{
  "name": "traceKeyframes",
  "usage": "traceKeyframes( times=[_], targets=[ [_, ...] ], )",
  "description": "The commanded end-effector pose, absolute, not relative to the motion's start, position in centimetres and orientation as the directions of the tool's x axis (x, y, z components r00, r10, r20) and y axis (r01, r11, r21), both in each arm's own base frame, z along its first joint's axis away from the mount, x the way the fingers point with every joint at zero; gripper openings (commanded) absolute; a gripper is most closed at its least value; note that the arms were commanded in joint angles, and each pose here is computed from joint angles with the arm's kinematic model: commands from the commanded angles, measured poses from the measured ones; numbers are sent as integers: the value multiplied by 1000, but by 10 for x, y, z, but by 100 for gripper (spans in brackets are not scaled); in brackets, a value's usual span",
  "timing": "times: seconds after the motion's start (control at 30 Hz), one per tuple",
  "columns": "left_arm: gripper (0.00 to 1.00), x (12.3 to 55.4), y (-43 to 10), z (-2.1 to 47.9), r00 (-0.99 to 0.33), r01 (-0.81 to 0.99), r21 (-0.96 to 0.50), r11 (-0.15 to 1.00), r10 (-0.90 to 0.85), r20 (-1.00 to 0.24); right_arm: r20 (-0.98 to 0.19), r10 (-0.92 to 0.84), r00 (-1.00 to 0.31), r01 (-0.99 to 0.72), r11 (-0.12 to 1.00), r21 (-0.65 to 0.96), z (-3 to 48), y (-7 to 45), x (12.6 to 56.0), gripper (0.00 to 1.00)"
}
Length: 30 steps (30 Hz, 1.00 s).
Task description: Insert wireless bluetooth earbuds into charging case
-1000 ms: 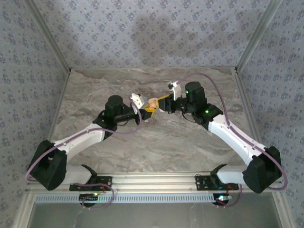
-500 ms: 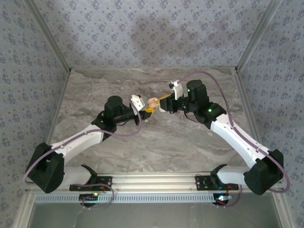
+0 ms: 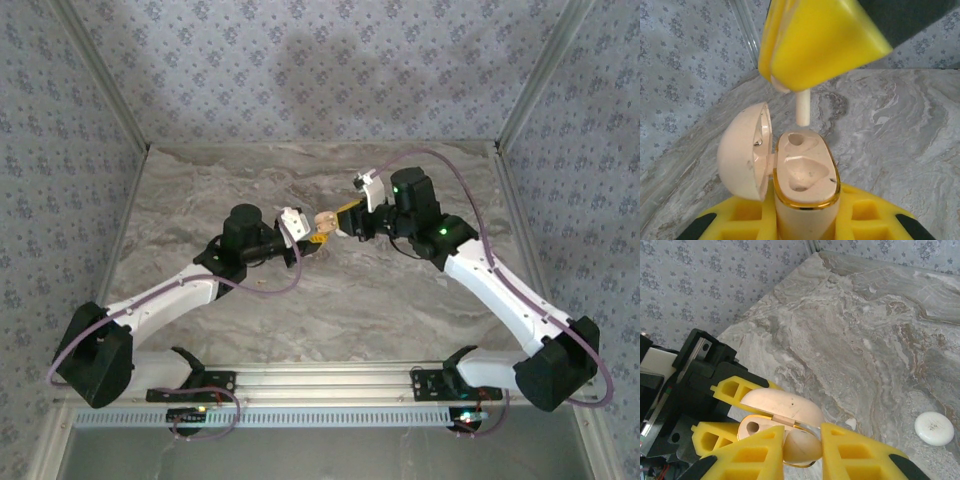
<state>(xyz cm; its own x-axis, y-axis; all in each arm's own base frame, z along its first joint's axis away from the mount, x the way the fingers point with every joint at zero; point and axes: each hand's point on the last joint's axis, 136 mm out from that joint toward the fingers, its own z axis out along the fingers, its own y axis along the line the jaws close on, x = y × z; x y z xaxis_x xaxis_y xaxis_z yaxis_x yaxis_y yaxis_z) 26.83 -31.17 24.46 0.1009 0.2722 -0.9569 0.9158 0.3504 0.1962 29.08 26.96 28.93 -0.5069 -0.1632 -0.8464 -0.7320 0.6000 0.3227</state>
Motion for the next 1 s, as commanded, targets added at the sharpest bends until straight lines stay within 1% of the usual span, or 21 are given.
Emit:
traceKeyframes(
  times=[0.0, 0.33, 0.7, 0.97],
  targets=[
    [17, 267, -314, 269, 165, 904, 244, 350, 241, -956, -852, -177, -492, -743, 595, 306, 296, 272, 292, 23],
    [17, 265, -315, 274, 166, 908, 237, 346, 223, -961, -854, -191, -483, -735, 619, 277, 291, 270, 296, 23],
    [17, 264, -316, 276, 160, 911, 226, 345, 210, -964, -866, -169, -470, -752, 590, 294, 296, 279, 297, 23],
    [17, 264, -315, 280, 163, 909, 226, 351, 200, -966, -853, -197, -484, -745, 603, 284, 286, 276, 296, 23]
  ],
)
